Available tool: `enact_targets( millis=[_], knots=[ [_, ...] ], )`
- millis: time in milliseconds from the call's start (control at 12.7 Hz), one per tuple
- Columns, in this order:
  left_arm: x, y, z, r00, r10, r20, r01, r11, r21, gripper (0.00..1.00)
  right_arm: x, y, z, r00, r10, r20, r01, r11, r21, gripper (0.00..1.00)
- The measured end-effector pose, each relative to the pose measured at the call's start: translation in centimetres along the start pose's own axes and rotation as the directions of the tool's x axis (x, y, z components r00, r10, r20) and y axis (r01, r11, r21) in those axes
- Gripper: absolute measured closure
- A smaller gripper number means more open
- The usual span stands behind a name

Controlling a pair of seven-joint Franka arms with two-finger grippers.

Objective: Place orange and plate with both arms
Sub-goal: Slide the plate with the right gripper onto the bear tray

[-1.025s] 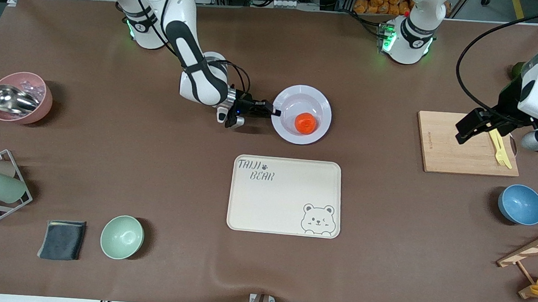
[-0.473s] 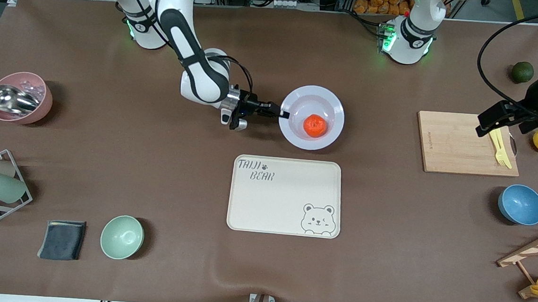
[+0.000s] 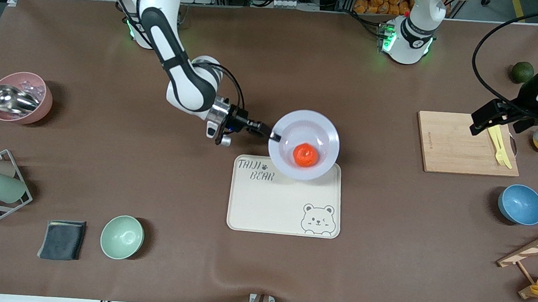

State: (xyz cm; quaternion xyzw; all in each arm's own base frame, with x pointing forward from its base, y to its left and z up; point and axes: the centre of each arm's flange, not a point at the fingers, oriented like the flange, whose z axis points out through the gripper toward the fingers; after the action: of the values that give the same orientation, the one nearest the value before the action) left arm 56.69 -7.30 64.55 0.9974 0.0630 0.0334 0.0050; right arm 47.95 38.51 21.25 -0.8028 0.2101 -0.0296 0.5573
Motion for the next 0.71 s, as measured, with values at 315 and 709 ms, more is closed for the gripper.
enact_targets(
  millis=[315, 709],
  knots=[
    [0.0, 0.1, -0.1, 1.0, 0.002, 0.0, -0.002, 1.0, 0.0, 0.0, 6.9, 1.9, 0.3, 0.998, -0.003, -0.066, 0.002, 1.0, -0.017, 0.93],
    [-0.3, 0.0, 0.0, 1.0, 0.002, 0.018, -0.002, 1.0, 0.005, 0.0, 9.0, 4.6, 1.9, 0.998, -0.007, -0.069, 0.003, 0.999, -0.047, 0.93]
  ],
)
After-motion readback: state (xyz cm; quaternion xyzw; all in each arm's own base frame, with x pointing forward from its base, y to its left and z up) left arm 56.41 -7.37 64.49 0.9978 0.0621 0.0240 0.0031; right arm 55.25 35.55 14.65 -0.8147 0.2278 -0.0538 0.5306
